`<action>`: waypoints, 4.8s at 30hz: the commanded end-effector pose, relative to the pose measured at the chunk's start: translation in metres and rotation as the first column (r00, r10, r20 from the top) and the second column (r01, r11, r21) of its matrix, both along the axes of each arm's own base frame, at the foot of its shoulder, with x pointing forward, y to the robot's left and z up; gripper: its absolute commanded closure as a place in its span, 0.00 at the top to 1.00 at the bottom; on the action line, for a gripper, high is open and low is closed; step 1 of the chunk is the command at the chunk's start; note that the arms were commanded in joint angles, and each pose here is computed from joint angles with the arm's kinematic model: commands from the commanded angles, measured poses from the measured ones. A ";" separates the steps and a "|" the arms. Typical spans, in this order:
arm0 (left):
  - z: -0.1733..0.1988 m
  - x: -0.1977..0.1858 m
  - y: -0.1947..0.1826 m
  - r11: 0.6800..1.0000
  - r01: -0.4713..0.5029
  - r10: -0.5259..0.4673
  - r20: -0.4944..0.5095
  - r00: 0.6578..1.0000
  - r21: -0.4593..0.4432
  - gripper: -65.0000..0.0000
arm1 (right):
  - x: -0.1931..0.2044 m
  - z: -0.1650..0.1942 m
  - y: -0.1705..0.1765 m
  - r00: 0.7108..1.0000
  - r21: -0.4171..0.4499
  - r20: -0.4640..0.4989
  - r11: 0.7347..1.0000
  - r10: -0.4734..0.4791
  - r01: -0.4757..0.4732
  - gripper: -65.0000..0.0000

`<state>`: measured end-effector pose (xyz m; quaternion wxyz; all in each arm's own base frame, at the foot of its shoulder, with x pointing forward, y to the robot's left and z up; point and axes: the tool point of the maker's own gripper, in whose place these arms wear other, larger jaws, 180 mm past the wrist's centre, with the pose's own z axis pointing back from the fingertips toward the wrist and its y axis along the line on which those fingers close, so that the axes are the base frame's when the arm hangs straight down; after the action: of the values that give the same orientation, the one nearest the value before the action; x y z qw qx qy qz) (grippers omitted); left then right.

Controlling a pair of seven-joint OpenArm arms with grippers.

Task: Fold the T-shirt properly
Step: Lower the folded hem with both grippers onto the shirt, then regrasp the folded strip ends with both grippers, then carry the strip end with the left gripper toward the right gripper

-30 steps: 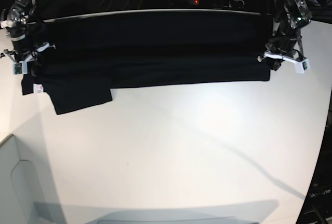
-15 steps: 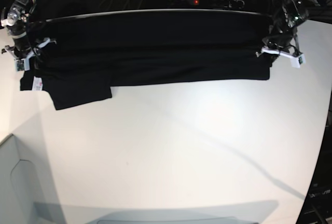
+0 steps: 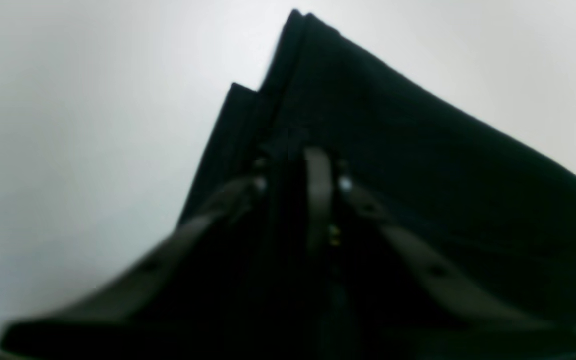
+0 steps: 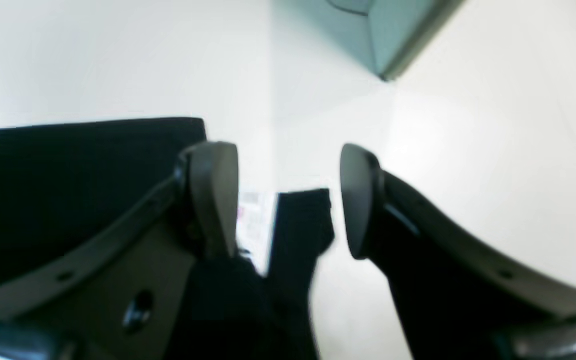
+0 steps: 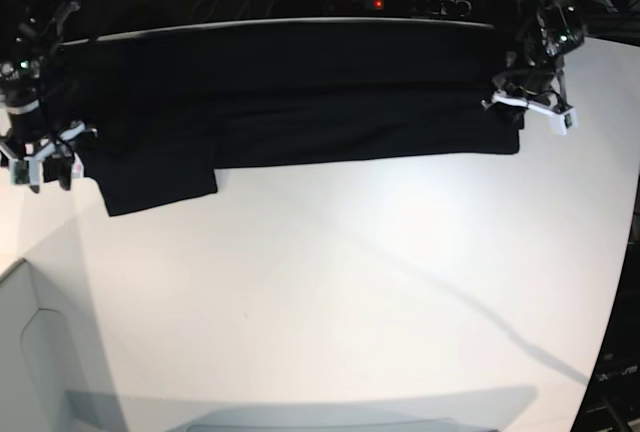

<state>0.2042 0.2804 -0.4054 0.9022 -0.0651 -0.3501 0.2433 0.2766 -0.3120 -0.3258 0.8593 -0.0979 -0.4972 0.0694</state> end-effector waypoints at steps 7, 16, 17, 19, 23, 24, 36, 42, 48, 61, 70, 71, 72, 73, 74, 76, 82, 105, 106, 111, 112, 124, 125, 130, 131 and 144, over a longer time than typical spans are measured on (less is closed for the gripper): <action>0.010 0.005 0.005 1.000 -0.005 0.004 0.029 1.000 0.021 0.41 | 0.058 -0.030 0.022 0.996 0.077 -0.059 0.995 0.070 -0.065 0.52; 0.009 0.004 0.005 1.000 -0.005 0.004 0.027 1.000 0.021 0.42 | 0.072 -0.082 0.016 0.977 0.133 -0.206 0.991 0.057 -0.030 0.51; 0.009 0.004 0.005 1.000 -0.005 0.004 0.027 1.000 0.021 0.42 | 0.071 -0.082 0.017 0.976 0.134 -0.208 0.991 0.057 -0.030 0.51; 0.009 0.004 0.005 1.000 -0.003 0.003 0.027 1.000 0.020 0.42 | 0.070 -0.084 0.019 0.976 0.137 -0.211 0.990 0.060 -0.031 0.49; 0.009 0.005 0.005 1.000 -0.003 0.003 0.029 1.000 0.020 0.42 | 0.065 -0.094 0.035 0.962 0.125 -0.248 0.988 0.117 -0.088 0.18; 0.009 0.005 0.005 1.000 -0.004 0.004 0.027 1.000 0.018 0.42 | 0.064 -0.095 0.037 0.959 0.123 -0.252 0.988 0.125 -0.097 0.07; 0.009 0.005 0.004 1.000 -0.004 0.004 0.029 1.000 0.018 0.42 | 0.046 0.016 0.049 0.993 -0.099 0.005 0.988 0.121 -0.120 0.00; 0.009 0.005 0.004 1.000 -0.004 0.004 0.029 1.000 0.018 0.42 | -0.007 0.038 0.054 0.997 -0.151 0.025 0.987 0.067 -0.062 0.00; 0.011 0.006 0.005 1.000 0.006 -0.006 0.032 0.999 0.024 0.42 | -0.059 0.020 0.022 0.996 -0.168 -0.064 0.985 -0.063 0.051 0.00; 0.013 0.013 0.007 1.000 0.005 -0.007 0.044 0.999 0.026 0.42 | -0.104 0.004 0.002 0.973 -0.162 -0.136 0.974 -0.184 0.161 0.00; 0.014 0.010 0.009 0.999 0.004 -0.005 0.041 0.999 0.032 0.42 | -0.114 -0.030 -0.004 0.957 -0.120 -0.220 0.979 -0.187 0.164 0.09; 0.014 0.010 0.009 0.999 0.005 -0.006 0.040 0.999 0.033 0.42 | -0.116 -0.034 -0.006 0.955 -0.118 -0.231 0.979 -0.188 0.164 0.15; 0.014 0.010 0.009 0.999 0.005 -0.006 0.040 0.999 0.033 0.42 | -0.117 -0.035 -0.008 0.953 -0.119 -0.237 0.979 -0.189 0.165 0.21; 0.014 0.010 0.008 0.999 0.007 -0.008 0.042 0.999 0.033 0.42 | -0.118 -0.035 -0.011 0.952 -0.124 -0.238 0.978 -0.194 0.169 0.28; 0.014 0.010 0.008 1.000 0.007 -0.008 0.041 0.999 0.029 0.42 | -0.117 -0.032 -0.014 0.953 -0.133 -0.231 0.977 -0.196 0.168 0.35; 0.013 0.006 0.007 1.000 0.008 -0.009 0.034 0.999 0.029 0.42 | -0.122 -0.023 -0.025 0.949 -0.155 -0.214 0.967 -0.230 0.200 0.45; 0.032 0.010 0.005 0.998 0.024 -0.029 0.075 0.997 0.060 0.42 | -0.109 0.008 -0.028 0.957 -0.181 -0.115 0.953 -0.265 0.242 0.50; 0.009 -0.022 0.011 1.000 -0.003 0.004 -0.034 0.999 0.027 0.71 | -0.085 -0.083 0.034 0.956 0.074 -0.262 0.985 -0.129 0.153 0.50; 0.006 -0.024 0.011 1.000 -0.008 0.008 -0.044 0.999 0.021 0.71 | -0.084 -0.083 0.032 0.957 0.068 -0.261 0.986 -0.127 0.150 0.50; -0.002 -0.030 0.012 1.000 -0.017 0.017 -0.067 0.998 0.011 0.71 | -0.083 -0.082 0.031 0.957 0.067 -0.259 0.987 -0.127 0.149 0.50; -0.005 -0.031 0.011 1.000 -0.018 0.018 -0.074 0.997 0.005 0.71 | -0.083 -0.082 0.031 0.957 0.067 -0.259 0.987 -0.127 0.149 0.50; -0.049 -0.046 -0.024 0.995 0.031 -0.047 -0.182 0.982 -0.090 0.11 | -0.087 -0.092 0.028 0.950 0.073 -0.286 0.986 -0.124 0.150 0.50; -0.050 -0.047 -0.023 0.996 0.027 -0.044 -0.184 0.982 -0.090 0.04 | -0.087 -0.092 0.027 0.950 0.071 -0.286 0.986 -0.124 0.150 0.50; -0.027 -0.036 -0.010 0.999 0.019 -0.025 -0.123 0.992 -0.046 0.00 | -0.078 -0.087 0.027 0.956 0.075 -0.264 0.986 -0.124 0.148 0.50; -0.015 -0.030 -0.004 1.000 0.011 -0.013 -0.088 0.996 -0.023 0.00 | -0.076 -0.087 0.027 0.957 0.075 -0.261 0.986 -0.124 0.148 0.50; 0.079 0.019 -0.016 0.996 0.033 -0.048 0.180 0.982 0.082 0.00 | -0.058 -0.082 0.044 0.968 0.095 -0.237 0.990 -0.078 0.103 0.50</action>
<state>0.2184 0.2662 -0.3360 0.8793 -0.0548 -0.4235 0.2108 0.2167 -0.2637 -0.4134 0.9201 -0.0574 -0.3873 0.0122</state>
